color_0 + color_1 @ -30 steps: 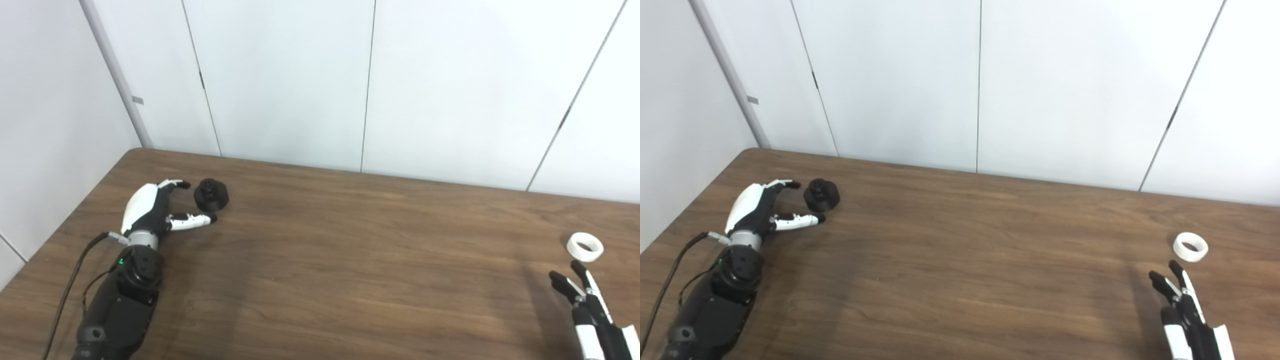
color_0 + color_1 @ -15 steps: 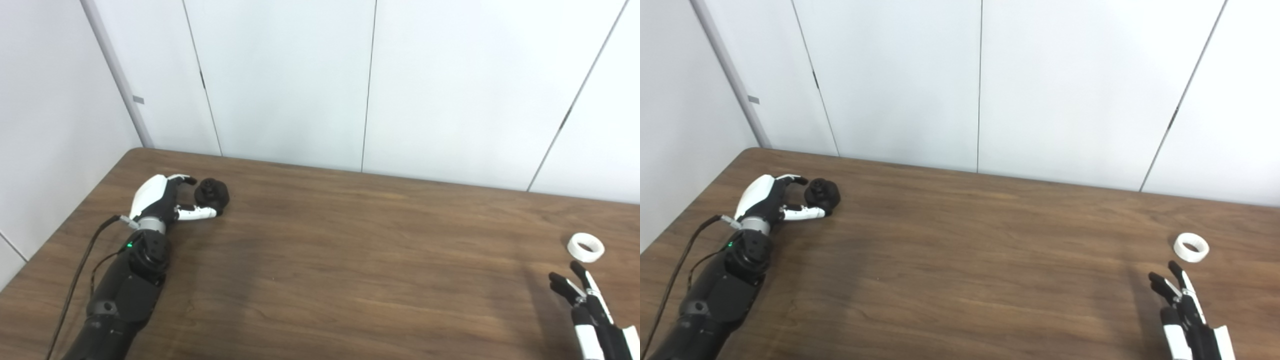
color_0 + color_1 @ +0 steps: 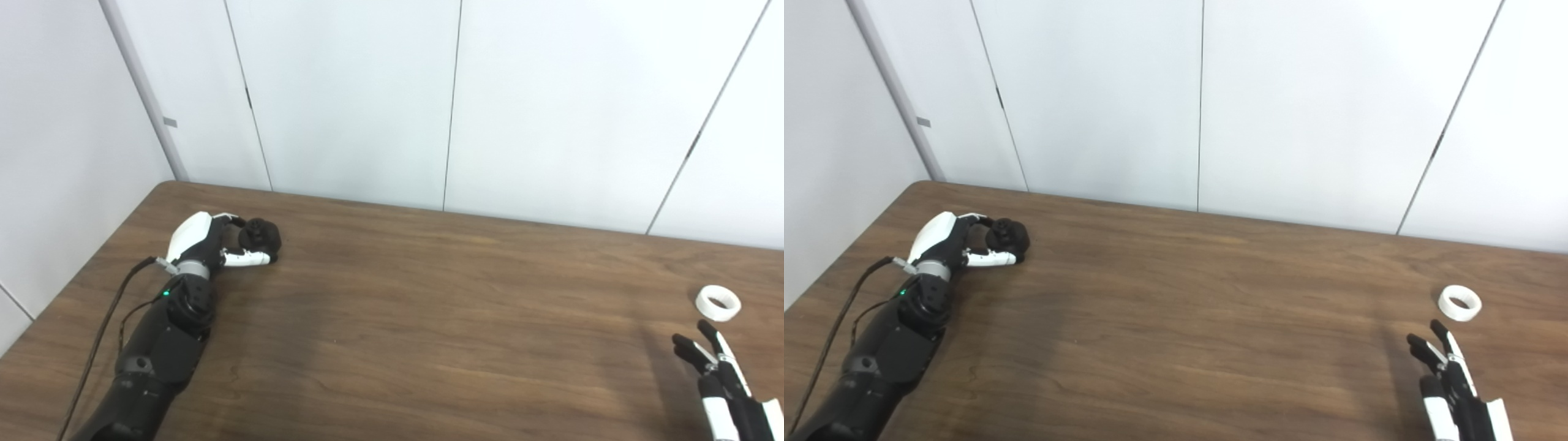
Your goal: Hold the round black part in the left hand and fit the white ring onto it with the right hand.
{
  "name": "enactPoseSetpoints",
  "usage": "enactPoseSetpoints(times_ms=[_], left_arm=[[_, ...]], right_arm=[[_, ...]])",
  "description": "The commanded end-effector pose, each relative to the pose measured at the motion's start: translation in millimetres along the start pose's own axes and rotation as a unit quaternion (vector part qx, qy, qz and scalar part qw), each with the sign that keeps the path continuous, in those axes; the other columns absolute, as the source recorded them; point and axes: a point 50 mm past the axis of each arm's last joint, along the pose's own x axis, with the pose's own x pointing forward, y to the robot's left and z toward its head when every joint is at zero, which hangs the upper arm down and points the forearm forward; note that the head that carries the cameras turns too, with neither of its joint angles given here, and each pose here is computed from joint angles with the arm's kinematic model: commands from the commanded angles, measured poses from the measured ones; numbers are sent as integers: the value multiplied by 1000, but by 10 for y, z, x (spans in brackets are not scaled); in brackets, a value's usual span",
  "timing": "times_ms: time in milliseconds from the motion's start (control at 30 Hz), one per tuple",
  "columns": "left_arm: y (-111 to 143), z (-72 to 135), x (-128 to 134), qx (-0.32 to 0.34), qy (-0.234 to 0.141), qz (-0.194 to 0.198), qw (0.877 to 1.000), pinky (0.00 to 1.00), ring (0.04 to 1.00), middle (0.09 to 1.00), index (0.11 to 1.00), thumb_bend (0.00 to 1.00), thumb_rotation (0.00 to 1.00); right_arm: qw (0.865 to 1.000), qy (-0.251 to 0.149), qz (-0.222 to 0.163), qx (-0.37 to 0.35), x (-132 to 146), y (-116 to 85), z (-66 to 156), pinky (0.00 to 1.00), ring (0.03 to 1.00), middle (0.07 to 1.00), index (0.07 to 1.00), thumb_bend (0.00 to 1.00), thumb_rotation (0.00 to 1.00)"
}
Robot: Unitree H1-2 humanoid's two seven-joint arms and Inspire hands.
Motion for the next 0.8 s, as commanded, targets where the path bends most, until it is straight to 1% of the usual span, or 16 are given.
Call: enactPoseSetpoints(times_ms=[0, 133, 267, 600, 767], left_arm=[[340, 156, 134, 11, -23, 41, 999, 1000, 989, 924, 784, 934, 327], [331, 152, 139, 4, -23, 40, 999, 1000, 985, 916, 770, 927, 310], [323, 162, 131, 2, -23, 39, 999, 1000, 984, 910, 750, 914, 292], [325, 149, 131, 4, -21, 37, 999, 1000, 971, 889, 717, 884, 290], [333, 158, 128, -6, -26, 39, 999, 1000, 964, 870, 679, 845, 242]], right_arm=[[997, 79, 4, 6, -386, 112, -304, 988, 865, 854, 949, 526, 1000], [997, 78, 5, 4, -388, 110, -307, 984, 864, 854, 952, 522, 1000], [997, 80, 4, 9, -390, 114, -303, 986, 873, 857, 951, 545, 1000], [997, 79, 6, 6, -398, 118, -302, 979, 870, 859, 952, 558, 1000], [997, 81, 5, 6, -399, 123, -299, 982, 868, 854, 948, 550, 1000]])
